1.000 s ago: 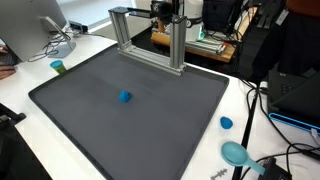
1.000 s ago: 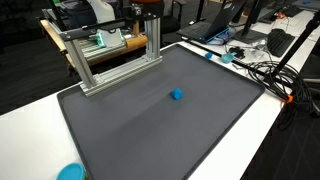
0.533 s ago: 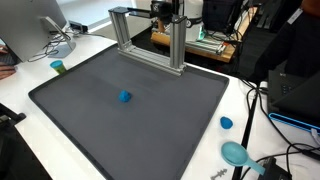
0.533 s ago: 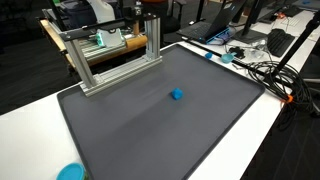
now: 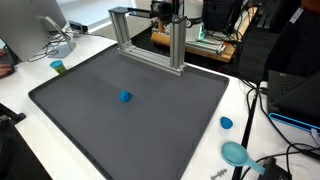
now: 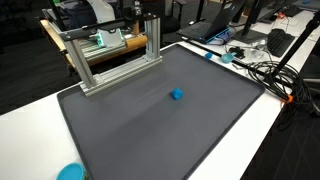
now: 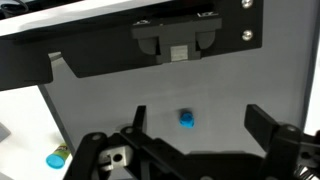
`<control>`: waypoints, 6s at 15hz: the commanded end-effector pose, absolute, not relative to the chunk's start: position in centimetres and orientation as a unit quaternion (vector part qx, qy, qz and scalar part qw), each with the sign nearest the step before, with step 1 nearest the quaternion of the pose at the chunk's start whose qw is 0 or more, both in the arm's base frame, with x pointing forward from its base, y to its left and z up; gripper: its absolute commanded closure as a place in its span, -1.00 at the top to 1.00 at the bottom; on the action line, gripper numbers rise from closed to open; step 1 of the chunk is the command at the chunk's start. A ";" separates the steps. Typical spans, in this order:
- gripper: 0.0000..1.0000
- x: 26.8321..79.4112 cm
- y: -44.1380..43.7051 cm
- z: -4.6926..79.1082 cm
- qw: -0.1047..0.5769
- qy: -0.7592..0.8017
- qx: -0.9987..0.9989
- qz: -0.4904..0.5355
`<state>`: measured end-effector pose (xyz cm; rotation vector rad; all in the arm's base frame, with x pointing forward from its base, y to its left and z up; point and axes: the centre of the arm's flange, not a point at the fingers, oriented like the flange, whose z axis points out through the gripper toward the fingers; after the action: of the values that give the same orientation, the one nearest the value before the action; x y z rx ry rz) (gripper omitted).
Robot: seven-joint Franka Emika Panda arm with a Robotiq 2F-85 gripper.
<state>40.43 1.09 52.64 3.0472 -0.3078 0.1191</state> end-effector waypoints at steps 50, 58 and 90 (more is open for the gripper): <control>0.44 35.4 -0.6 42.9 -0.001 -0.087 0.996 -0.017; -0.56 36.8 -0.1 42.5 0.008 -0.135 0.991 0.005; -0.56 55.2 -0.4 44.5 0.012 0.010 0.984 0.177</control>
<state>51.50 -2.79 44.82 3.0705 -0.0151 0.4483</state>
